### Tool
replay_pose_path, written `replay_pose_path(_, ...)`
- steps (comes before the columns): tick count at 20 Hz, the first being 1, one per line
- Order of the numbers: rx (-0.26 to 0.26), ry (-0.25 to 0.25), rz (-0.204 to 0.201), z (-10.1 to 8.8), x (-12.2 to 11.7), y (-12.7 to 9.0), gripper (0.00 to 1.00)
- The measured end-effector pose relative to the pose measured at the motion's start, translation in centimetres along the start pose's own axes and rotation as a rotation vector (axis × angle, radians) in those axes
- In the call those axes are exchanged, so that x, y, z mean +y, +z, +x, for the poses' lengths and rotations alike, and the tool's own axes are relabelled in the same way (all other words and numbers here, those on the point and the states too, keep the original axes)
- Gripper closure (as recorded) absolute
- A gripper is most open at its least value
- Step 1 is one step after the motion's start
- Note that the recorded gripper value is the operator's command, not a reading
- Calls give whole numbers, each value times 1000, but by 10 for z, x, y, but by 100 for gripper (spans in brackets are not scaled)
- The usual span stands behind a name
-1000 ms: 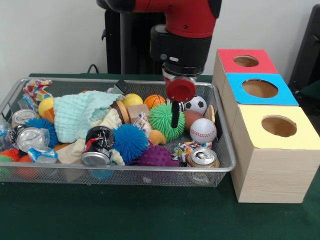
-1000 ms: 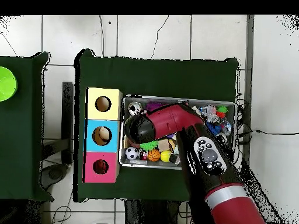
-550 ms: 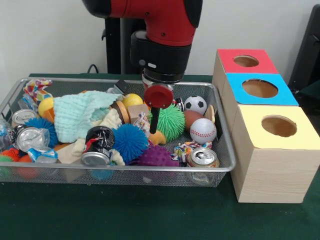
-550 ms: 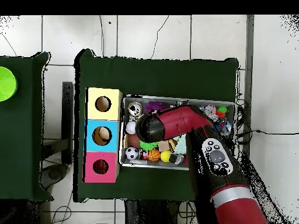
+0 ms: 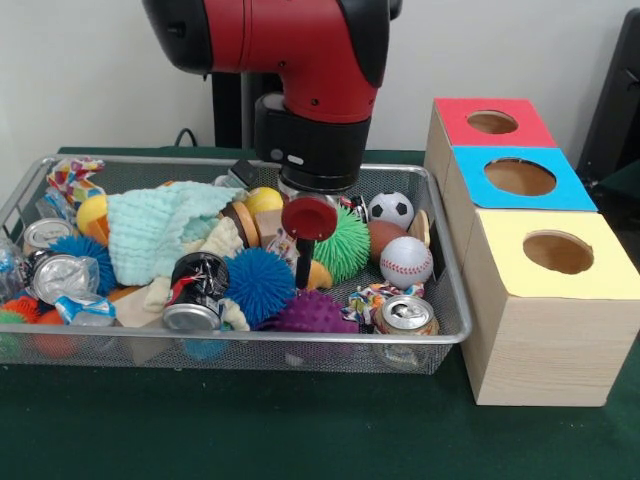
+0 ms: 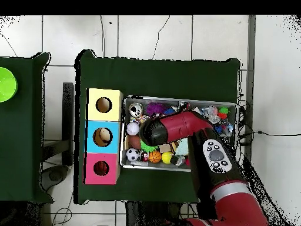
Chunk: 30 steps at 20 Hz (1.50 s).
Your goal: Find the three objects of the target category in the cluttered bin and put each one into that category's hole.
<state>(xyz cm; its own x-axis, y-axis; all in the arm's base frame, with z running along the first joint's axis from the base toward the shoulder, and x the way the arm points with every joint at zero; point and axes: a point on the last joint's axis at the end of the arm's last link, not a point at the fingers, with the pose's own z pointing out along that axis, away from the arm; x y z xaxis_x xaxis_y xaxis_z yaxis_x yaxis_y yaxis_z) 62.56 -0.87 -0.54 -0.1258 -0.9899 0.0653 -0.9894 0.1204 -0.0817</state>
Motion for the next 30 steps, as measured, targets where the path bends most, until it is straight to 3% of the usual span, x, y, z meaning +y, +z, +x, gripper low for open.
replay_pose_path(18, 16, 11, -22, 10, 10, 15, 0)
replay_pose_path(30, -11, 65, -65, 14, 19, 30, 0)
